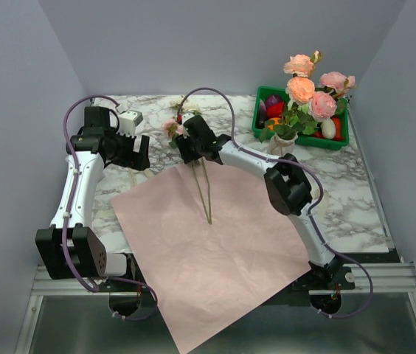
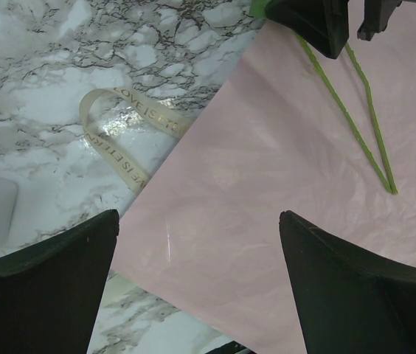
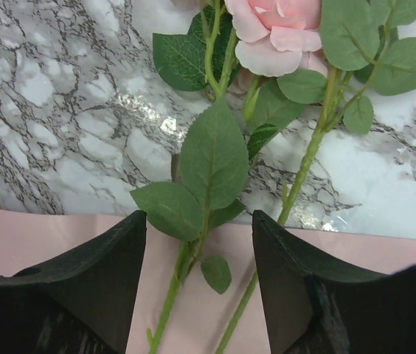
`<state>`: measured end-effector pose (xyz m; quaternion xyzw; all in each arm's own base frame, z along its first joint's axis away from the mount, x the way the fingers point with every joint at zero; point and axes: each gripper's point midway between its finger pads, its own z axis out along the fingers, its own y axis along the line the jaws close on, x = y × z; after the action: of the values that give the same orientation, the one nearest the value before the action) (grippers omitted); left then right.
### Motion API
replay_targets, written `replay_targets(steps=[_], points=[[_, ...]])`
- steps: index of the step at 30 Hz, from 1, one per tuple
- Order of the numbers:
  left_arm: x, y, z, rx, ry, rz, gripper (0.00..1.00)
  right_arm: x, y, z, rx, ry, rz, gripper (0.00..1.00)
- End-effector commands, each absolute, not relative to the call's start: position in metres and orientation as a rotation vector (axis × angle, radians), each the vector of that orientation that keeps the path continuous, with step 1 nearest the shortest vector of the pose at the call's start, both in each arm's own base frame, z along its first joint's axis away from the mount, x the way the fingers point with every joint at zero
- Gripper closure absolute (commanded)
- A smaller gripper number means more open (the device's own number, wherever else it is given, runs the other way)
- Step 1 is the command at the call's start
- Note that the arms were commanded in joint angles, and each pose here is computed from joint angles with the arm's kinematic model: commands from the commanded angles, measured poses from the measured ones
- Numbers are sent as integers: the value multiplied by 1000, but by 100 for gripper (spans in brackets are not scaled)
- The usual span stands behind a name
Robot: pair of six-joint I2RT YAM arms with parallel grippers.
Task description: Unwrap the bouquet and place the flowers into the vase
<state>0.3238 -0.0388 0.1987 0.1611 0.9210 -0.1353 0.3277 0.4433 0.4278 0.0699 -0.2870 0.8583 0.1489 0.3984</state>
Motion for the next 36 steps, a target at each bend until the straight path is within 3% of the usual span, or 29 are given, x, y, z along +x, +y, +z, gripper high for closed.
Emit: replay_targets(steps=[1, 9, 12, 16, 17, 21, 22, 23, 25, 29, 34, 36], points=[[322, -39, 212, 450, 2379, -358, 1, 435, 438, 47, -728, 2248, 426, 36], [319, -39, 211, 456, 2379, -354, 1, 439, 444, 36, -713, 2296, 417, 46], [319, -39, 212, 457, 2377, -353, 1, 439, 444, 38, -694, 2321, 414, 55], [318, -39, 214, 457, 2371, -349, 1, 438, 441, 38, -649, 2371, 400, 81], [316, -39, 215, 456, 2370, -351, 1, 437, 440, 40, -643, 2374, 398, 82], [314, -41, 221, 453, 2360, -362, 1, 437, 438, 46, -632, 2378, 382, 76], [314, -42, 223, 456, 2357, -363, 1, 434, 434, 42, -642, 2403, 360, 63], [314, -42, 225, 457, 2352, -363, 1, 435, 431, 36, -642, 2419, 336, 57], [311, -42, 230, 458, 2341, -359, 1, 435, 429, 34, -641, 2436, 312, 52], [307, -41, 235, 467, 2325, -344, 1, 424, 420, 21, -625, 2491, 293, 54], [304, -41, 239, 469, 2321, -342, 1, 421, 418, 19, -603, 2499, 293, 74], [304, -42, 242, 471, 2315, -345, 1, 422, 418, 20, -598, 2507, 288, 77]])
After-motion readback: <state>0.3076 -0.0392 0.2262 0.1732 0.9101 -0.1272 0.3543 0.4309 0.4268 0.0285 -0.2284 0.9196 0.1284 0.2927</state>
